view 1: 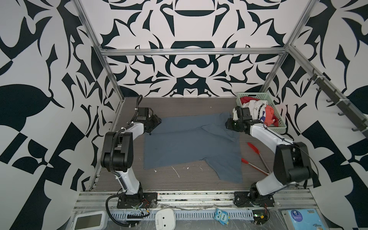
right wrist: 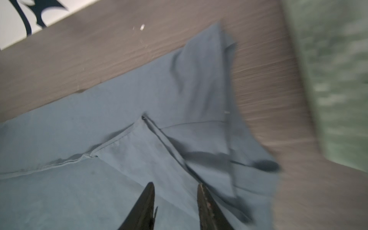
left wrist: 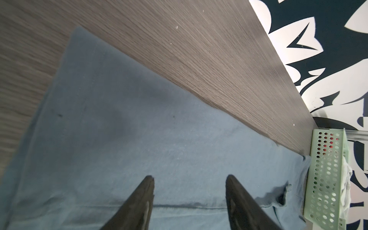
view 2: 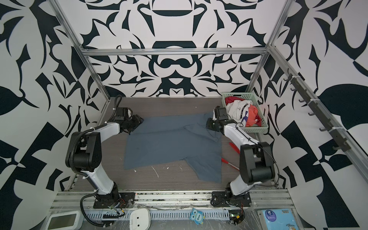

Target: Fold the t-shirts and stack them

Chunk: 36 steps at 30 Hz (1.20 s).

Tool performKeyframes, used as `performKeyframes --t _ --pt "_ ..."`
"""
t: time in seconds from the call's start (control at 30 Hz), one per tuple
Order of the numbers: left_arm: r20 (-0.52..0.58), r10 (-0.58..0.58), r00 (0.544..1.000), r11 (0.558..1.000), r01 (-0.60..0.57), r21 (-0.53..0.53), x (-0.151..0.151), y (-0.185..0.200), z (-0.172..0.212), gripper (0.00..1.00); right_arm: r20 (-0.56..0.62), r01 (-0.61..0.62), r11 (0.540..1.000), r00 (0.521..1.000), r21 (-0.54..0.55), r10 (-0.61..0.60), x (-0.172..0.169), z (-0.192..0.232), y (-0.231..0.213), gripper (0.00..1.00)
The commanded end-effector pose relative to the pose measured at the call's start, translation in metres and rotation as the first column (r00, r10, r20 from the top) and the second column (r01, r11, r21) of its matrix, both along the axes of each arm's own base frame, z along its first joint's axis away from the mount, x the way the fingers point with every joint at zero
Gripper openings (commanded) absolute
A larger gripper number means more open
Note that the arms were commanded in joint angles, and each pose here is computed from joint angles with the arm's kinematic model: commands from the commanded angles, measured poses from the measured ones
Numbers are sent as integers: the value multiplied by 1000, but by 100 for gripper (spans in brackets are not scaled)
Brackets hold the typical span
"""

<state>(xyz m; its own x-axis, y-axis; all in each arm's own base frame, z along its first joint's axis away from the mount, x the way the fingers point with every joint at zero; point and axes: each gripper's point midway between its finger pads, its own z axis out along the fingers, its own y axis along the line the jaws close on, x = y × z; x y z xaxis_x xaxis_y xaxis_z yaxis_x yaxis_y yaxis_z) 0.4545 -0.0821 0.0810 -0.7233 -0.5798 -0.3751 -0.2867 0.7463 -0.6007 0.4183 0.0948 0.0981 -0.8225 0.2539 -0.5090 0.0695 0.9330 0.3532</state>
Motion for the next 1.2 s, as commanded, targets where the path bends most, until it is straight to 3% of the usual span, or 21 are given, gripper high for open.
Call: performKeyframes --t 0.0,0.23,0.47,0.67,0.9,1.17 --pt "4 10 1000 1000 -10 0 -5 0 4 61 17 -74 995 997 72 73 22 -1 33 43" --pt "-4 17 1000 1000 -17 4 -8 2 2 61 -18 -112 994 994 -2 112 51 -32 65 44" --pt "-20 24 1000 1000 -24 18 -14 5 -5 61 -20 -92 995 996 -40 91 65 -41 64 46" --pt "-31 26 999 999 -25 24 -15 5 -9 61 3 -59 984 998 -167 60 70 -37 48 46" --pt "-40 29 999 999 -28 27 -17 6 -13 61 -16 -116 983 993 -140 115 73 -44 66 44" --pt "-40 27 999 999 -25 39 -19 7 -12 61 -43 -114 978 993 -174 108 69 -53 68 34"
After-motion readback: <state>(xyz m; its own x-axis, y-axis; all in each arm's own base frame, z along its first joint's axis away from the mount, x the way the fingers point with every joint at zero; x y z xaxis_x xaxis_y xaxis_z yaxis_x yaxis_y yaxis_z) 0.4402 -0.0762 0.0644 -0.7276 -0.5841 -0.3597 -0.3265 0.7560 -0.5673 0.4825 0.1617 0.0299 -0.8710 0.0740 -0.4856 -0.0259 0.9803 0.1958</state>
